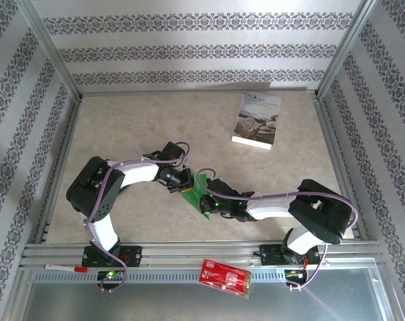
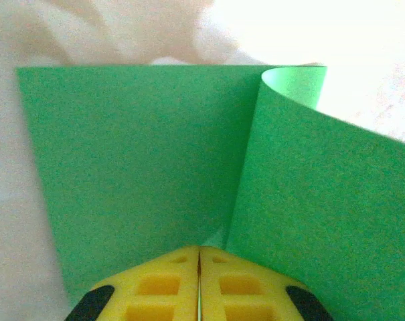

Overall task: Fold a paper plane with a square sheet of paper (pick it up from the middle)
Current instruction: Fourth fold the wing at the center of the table.

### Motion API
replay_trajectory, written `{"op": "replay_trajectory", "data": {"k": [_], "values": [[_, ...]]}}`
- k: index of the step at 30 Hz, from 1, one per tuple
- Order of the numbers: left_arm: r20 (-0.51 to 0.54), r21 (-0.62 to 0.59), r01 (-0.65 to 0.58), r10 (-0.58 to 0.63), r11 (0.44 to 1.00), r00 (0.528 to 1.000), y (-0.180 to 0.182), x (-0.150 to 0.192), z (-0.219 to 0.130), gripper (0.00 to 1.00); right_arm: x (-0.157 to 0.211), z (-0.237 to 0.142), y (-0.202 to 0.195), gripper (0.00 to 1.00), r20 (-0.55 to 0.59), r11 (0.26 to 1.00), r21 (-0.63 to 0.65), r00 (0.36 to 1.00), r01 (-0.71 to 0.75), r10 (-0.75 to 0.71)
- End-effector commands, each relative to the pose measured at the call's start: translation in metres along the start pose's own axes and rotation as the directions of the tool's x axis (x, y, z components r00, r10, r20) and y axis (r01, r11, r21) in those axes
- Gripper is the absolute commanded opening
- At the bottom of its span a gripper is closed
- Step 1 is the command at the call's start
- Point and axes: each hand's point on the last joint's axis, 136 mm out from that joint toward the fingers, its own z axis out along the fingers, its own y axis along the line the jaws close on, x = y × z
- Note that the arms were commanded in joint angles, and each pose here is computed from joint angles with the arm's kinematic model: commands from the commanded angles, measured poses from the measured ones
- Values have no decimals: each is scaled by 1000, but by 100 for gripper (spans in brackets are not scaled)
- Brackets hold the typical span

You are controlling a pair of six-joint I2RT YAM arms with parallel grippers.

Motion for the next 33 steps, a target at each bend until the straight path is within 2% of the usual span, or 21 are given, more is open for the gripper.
{"op": "replay_trajectory", "data": {"k": [1, 7, 12, 16, 22, 33], "values": [[28, -32, -10, 11, 999, 1000, 6, -1, -19, 11, 0, -1, 1, 0, 21, 1000, -14, 1000, -1, 1], [78, -38, -2, 5, 999, 997, 8, 8, -41, 18, 1, -2, 1, 0, 36, 999, -49, 999, -16, 17], [80, 38, -31, 28, 999, 996, -9, 26, -52, 15, 1, -1, -1, 0, 38, 997, -66, 998, -40, 42], [24, 118, -50, 48, 992, 999, -29, 42, -43, 8, 1, -3, -4, 0, 47, 996, -76, 997, -52, 56], [-16, 186, -87, 91, 979, 996, -58, 41, -25, 7, 2, -3, -9, 0, 50, 993, -88, 995, -82, 87], [-32, 159, -118, 124, 980, 992, -65, 24, -7, 7, 8, -5, -24, 0, 62, 987, -107, 990, -116, 123]]}}
